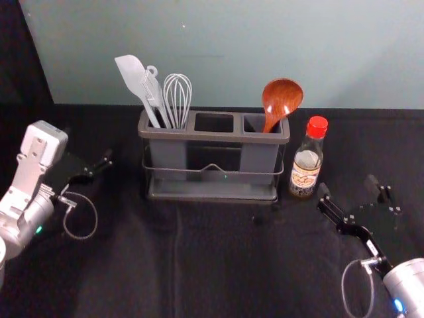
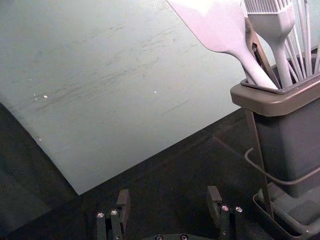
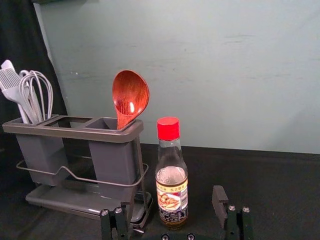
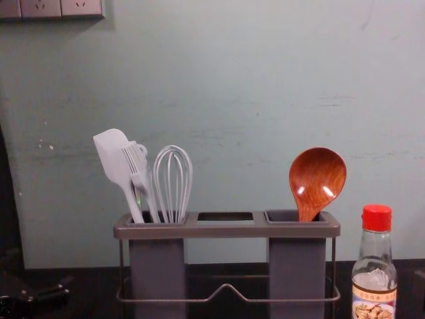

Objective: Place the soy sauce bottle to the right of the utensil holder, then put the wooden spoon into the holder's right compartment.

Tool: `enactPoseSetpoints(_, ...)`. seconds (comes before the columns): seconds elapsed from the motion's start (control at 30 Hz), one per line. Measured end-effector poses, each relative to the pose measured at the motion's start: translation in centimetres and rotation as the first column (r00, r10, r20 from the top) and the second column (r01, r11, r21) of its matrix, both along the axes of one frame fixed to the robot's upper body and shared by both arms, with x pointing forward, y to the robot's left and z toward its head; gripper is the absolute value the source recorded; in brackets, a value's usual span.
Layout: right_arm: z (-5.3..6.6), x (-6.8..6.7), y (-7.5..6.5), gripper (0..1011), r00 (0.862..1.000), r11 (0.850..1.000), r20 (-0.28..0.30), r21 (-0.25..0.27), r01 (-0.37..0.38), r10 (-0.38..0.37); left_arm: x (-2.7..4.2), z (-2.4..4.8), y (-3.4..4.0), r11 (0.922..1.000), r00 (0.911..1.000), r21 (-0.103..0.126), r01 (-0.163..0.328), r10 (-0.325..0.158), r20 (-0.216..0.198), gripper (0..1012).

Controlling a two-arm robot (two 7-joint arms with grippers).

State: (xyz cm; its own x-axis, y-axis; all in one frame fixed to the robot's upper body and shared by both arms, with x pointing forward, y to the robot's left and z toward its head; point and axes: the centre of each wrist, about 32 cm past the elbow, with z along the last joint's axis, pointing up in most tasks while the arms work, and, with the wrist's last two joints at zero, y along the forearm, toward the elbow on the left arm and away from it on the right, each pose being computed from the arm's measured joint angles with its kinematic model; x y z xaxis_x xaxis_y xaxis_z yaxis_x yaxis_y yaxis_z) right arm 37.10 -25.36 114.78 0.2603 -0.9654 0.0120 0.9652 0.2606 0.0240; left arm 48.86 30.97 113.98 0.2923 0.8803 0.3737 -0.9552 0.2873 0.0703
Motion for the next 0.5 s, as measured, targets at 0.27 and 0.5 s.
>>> enactPoseSetpoints(0.27,0.00,0.00,0.00,1003,1.000,1.000,0.000,0.000,0.000,0.000,0.00,0.00,0.00,1.0000,1.0000,0.000,0.000,0.000,0.000,1005)
enactPoseSetpoints(0.5,0.00,0.00,0.00,1003,1.000,1.000,0.000,0.000,0.000,0.000,0.00,0.00,0.00,1.0000,1.0000,0.000,0.000,0.000,0.000,1005)
